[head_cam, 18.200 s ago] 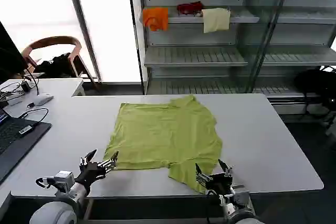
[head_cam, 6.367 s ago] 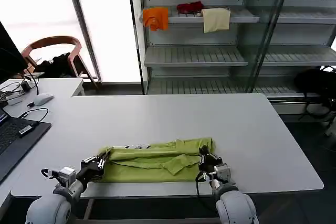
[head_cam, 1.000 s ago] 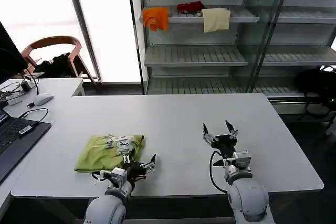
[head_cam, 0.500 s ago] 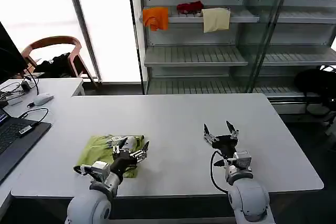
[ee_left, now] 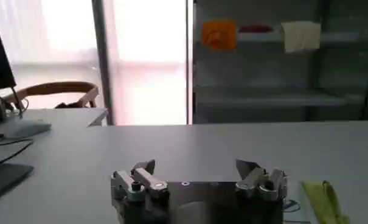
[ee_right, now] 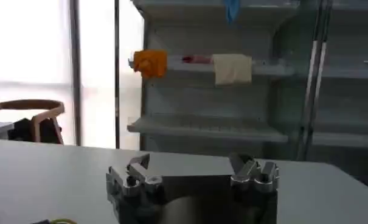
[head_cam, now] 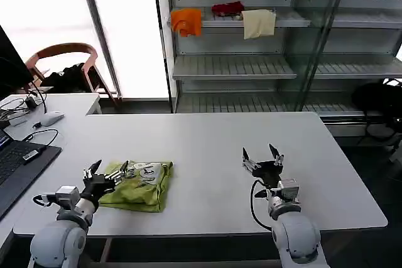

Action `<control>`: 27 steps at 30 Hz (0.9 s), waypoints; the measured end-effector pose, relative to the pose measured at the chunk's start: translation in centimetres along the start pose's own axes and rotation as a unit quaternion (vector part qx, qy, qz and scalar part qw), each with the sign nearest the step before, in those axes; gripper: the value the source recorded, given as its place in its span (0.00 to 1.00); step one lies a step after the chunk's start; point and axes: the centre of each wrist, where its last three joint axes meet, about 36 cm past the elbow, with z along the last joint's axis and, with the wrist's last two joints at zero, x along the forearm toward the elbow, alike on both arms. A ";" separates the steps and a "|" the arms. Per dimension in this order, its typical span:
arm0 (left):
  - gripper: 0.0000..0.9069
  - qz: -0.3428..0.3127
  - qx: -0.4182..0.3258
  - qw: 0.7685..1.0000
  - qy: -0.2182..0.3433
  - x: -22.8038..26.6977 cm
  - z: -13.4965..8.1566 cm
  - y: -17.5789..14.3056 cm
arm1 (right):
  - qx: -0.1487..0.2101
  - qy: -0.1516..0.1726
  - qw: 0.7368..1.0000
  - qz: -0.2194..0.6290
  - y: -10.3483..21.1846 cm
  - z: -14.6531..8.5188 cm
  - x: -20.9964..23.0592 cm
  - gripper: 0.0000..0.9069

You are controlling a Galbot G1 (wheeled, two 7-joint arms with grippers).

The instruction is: Fold and organize the clothes.

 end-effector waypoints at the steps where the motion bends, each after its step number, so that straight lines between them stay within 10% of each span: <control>1: 1.00 -0.004 0.002 1.000 0.005 -0.2 0.3 0.3 | 0.001 0.000 1.000 0.001 -0.1 0.0 0.0 1.00; 17: 1.00 -0.036 0.031 0.998 0.049 -1.9 3.8 3.6 | 0.002 0.004 1.000 0.002 -0.3 0.4 0.0 1.00; 20: 0.76 -0.032 0.041 0.997 0.058 -1.9 4.3 3.7 | 0.001 0.004 1.000 0.001 -0.2 0.5 0.0 1.00; 22: 0.23 -0.029 0.048 0.997 0.062 -2.0 4.5 3.7 | 0.002 0.004 1.000 0.001 -0.2 0.4 -0.1 1.00; 27: 0.02 -0.018 0.065 0.996 0.065 -2.0 4.6 3.7 | 0.003 0.002 1.000 0.003 -0.4 0.3 -0.2 1.00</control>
